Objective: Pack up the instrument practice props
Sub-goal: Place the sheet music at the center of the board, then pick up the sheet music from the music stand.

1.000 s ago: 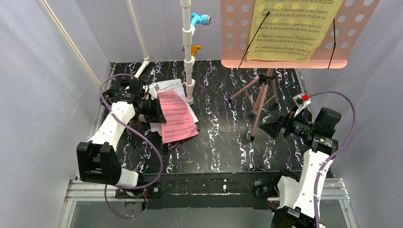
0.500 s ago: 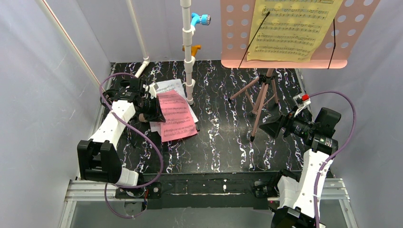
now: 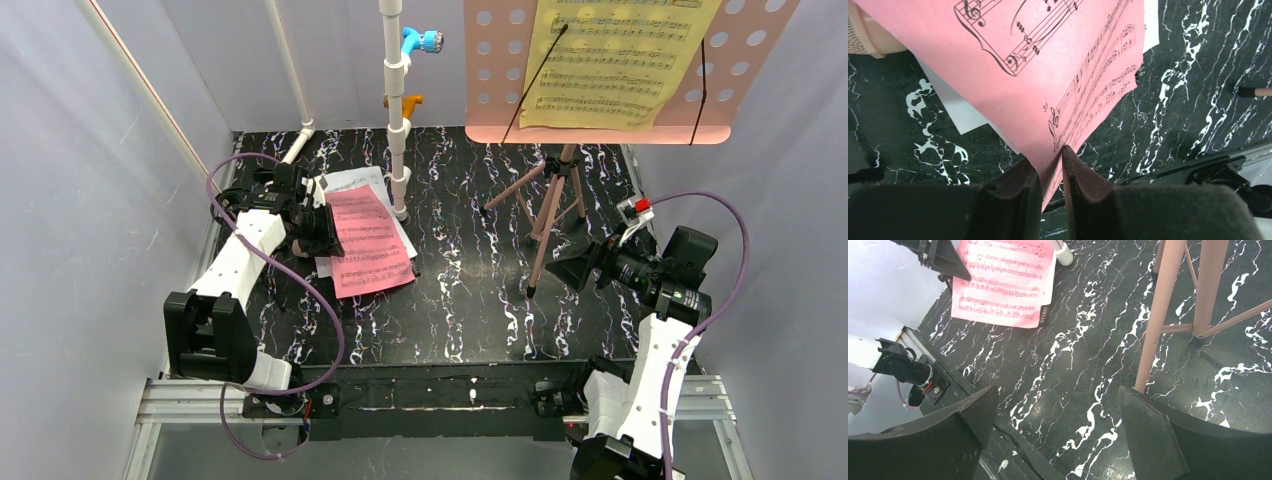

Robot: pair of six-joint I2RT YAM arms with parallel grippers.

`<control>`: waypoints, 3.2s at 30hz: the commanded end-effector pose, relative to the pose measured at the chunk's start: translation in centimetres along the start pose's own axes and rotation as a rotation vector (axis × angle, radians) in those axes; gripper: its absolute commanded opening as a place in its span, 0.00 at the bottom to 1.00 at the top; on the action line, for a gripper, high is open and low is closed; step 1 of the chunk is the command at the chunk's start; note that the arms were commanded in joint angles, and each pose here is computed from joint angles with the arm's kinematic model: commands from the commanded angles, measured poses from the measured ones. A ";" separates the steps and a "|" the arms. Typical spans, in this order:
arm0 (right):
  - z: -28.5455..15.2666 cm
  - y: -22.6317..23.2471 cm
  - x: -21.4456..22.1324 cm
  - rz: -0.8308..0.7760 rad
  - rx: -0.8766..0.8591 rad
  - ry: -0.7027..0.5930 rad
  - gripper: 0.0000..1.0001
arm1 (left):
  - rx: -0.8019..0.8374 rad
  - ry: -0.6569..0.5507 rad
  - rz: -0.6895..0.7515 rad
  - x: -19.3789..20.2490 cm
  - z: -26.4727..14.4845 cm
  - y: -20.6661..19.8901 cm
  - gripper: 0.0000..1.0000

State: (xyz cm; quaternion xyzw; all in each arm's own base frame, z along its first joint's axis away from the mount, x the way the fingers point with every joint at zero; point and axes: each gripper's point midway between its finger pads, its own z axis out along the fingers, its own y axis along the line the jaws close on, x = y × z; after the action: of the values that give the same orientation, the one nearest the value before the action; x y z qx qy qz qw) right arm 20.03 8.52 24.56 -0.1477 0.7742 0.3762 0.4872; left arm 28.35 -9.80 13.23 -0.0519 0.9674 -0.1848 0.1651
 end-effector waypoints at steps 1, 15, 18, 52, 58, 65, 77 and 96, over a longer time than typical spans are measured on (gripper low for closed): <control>0.0 0.3 -0.4 -0.030 -0.017 -0.015 0.98 | -0.059 -0.022 -0.018 -0.6 -0.2 1.0 0.20; -0.1 0.4 -0.5 -0.034 -0.015 -0.017 0.98 | -0.139 -0.085 -0.035 -0.1 -1.7 2.2 0.59; -0.1 0.4 -0.5 -0.033 -0.012 -0.016 0.98 | -0.129 -0.118 -0.026 0.4 -2.6 2.2 0.81; -0.5 0.0 -0.8 -0.048 0.030 0.023 0.98 | 0.239 -0.234 0.021 6.2 -8.5 -3.7 0.98; -0.6 0.0 -0.7 -0.052 0.035 0.028 0.98 | 0.297 -0.218 0.013 6.9 -8.2 -4.5 0.98; -0.6 0.0 -0.8 -0.051 0.039 0.030 0.98 | 0.369 -0.203 0.009 7.4 -8.2 -5.5 0.98; -0.9 0.6 -1.3 -0.050 0.031 0.035 0.98 | 0.461 -0.186 -0.008 8.2 -8.3 -6.7 0.98; -1.8 2.9 -3.0 -0.057 0.007 0.040 0.98 | 0.574 -0.161 -0.021 8.6 -9.3 -8.4 0.98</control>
State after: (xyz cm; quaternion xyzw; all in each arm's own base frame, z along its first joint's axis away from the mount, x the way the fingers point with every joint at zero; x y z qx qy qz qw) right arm 18.97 8.39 27.16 -0.1606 0.7910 0.3538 0.4726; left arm 18.10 -15.32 21.20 -0.0380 0.8690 -0.4245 0.2512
